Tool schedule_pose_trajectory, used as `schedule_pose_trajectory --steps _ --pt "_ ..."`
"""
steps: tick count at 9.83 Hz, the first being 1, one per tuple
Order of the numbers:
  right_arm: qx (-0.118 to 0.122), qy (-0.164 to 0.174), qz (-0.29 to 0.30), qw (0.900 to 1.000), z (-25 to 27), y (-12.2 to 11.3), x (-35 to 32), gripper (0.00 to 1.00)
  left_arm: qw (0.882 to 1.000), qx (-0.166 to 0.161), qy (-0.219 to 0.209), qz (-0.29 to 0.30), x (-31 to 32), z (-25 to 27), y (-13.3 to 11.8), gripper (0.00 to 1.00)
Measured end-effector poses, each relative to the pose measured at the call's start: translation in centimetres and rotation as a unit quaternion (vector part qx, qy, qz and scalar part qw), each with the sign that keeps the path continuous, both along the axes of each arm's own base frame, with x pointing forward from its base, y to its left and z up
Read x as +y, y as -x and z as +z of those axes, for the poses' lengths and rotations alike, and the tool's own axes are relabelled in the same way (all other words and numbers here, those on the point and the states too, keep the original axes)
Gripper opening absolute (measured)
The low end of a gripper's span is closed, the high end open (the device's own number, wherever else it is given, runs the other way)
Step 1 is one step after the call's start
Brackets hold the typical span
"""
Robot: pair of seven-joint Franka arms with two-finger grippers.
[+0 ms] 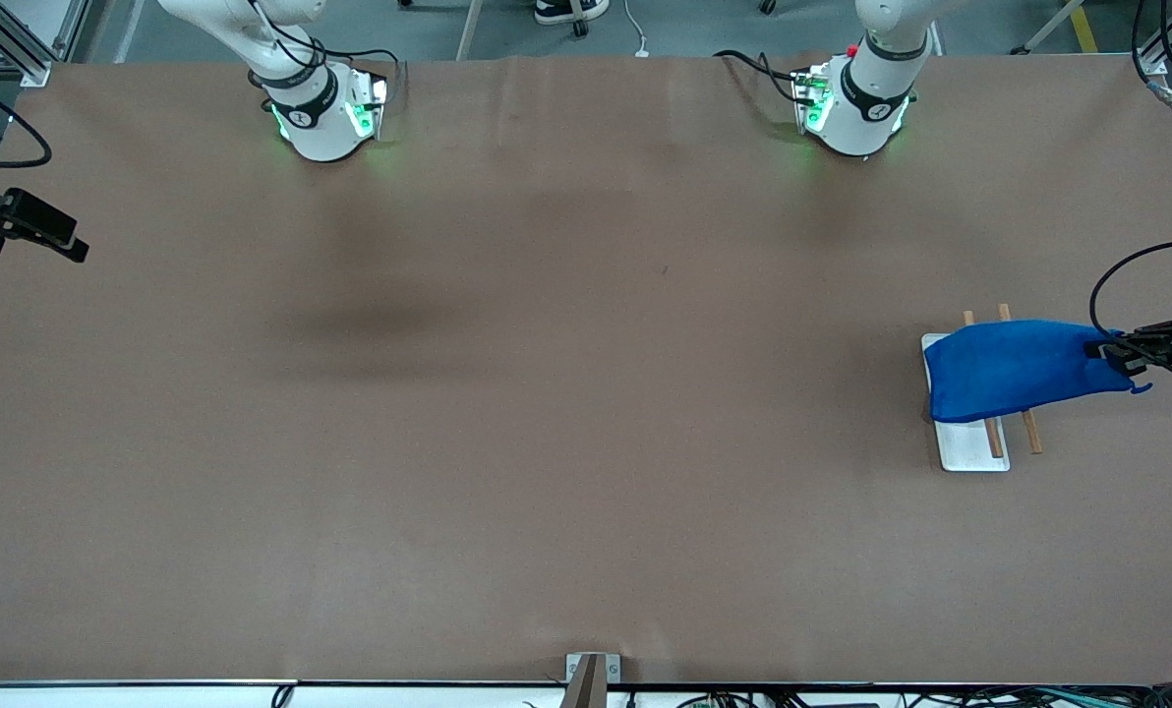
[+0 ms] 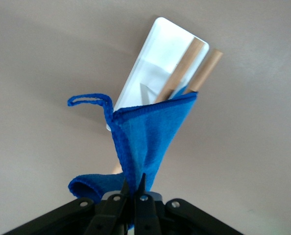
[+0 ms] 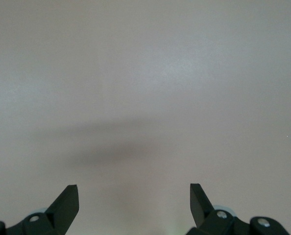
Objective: Right arm passes towel to left arm to hang
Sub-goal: 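Drape the towel over the wooden rails with the left gripper, then open the left gripper and pull it back from the rack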
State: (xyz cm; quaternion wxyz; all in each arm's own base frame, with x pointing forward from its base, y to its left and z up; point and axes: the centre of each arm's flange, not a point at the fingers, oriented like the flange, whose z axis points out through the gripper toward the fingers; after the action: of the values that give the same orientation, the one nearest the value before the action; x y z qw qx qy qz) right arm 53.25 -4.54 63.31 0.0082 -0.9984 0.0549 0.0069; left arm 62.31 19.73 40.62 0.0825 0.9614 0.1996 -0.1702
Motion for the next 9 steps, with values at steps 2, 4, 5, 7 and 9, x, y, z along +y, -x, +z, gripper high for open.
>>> schedule_pose_trajectory --steps 2,4,5,7,9 --pt "0.000 0.000 0.000 1.000 0.0 0.0 0.0 1.00 1.000 -0.012 0.000 -0.024 2.7 -1.4 0.1 0.03" --pt "0.000 0.000 0.000 1.000 0.0 0.0 0.0 1.00 0.999 -0.020 0.003 -0.035 4.7 -2.8 0.3 0.03" --pt "0.000 0.000 0.000 1.000 0.0 0.0 0.0 1.00 0.999 -0.019 0.000 -0.037 5.0 -3.3 0.2 0.04" --pt "0.000 0.000 0.000 1.000 0.0 0.0 0.0 1.00 0.999 -0.018 -0.005 -0.040 5.2 -4.4 0.0 0.12" --pt "0.000 0.000 0.002 1.000 0.0 0.0 0.0 1.00 0.999 -0.017 -0.003 -0.040 5.4 -5.4 -0.2 0.39"
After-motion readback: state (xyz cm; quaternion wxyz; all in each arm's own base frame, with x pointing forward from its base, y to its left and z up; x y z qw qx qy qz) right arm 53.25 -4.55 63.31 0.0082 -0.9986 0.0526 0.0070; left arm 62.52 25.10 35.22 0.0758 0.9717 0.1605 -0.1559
